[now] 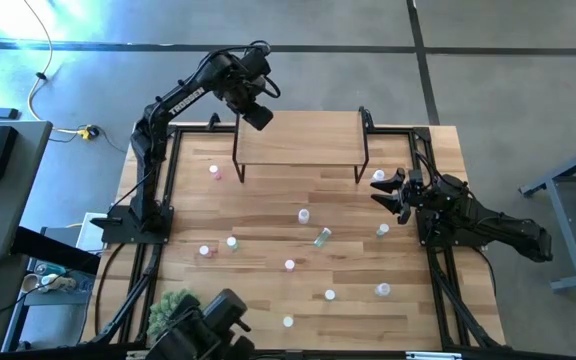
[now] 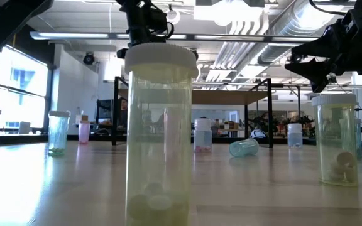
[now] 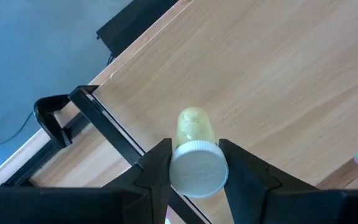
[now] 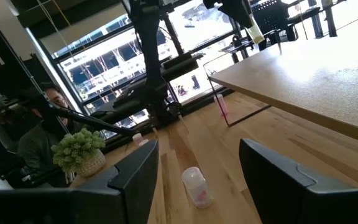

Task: Pick and place medicine bottles onto shelf by color
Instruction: Put the left yellow pill bottle on the shelf, then put the left transparent pill bottle on the shelf

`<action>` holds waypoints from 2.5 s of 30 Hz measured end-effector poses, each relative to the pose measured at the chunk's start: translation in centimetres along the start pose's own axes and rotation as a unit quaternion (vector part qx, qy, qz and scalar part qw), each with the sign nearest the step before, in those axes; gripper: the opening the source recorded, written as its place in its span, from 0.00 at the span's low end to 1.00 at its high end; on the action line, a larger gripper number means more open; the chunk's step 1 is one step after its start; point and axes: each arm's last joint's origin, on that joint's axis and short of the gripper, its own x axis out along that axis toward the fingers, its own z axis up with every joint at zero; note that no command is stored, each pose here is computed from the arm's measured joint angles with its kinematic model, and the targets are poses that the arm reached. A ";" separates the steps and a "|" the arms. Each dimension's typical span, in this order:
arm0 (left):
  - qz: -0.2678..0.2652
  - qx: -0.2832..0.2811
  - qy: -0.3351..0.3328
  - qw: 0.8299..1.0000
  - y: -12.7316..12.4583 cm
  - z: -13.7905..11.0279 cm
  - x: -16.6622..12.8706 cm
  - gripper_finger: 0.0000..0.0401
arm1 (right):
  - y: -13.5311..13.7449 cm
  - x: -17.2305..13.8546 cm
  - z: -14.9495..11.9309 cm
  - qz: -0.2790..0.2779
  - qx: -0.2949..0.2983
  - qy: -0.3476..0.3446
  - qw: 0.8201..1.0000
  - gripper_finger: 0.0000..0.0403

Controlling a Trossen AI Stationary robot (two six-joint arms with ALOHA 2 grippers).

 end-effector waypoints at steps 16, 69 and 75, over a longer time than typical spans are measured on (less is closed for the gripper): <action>0.000 -0.020 0.037 0.999 -0.4 0.7 2.9 0.29 | 0.0 0.0 0.0 0.002 0.000 0.001 1.000 0.54; -0.042 0.096 -0.158 0.982 0.1 -1.0 -8.0 0.47 | 0.0 0.0 0.0 0.000 0.000 0.000 1.000 0.54; -0.086 0.154 -0.185 0.967 -3.1 -3.1 -10.5 0.44 | 0.0 0.0 0.0 0.000 0.000 0.000 1.000 0.54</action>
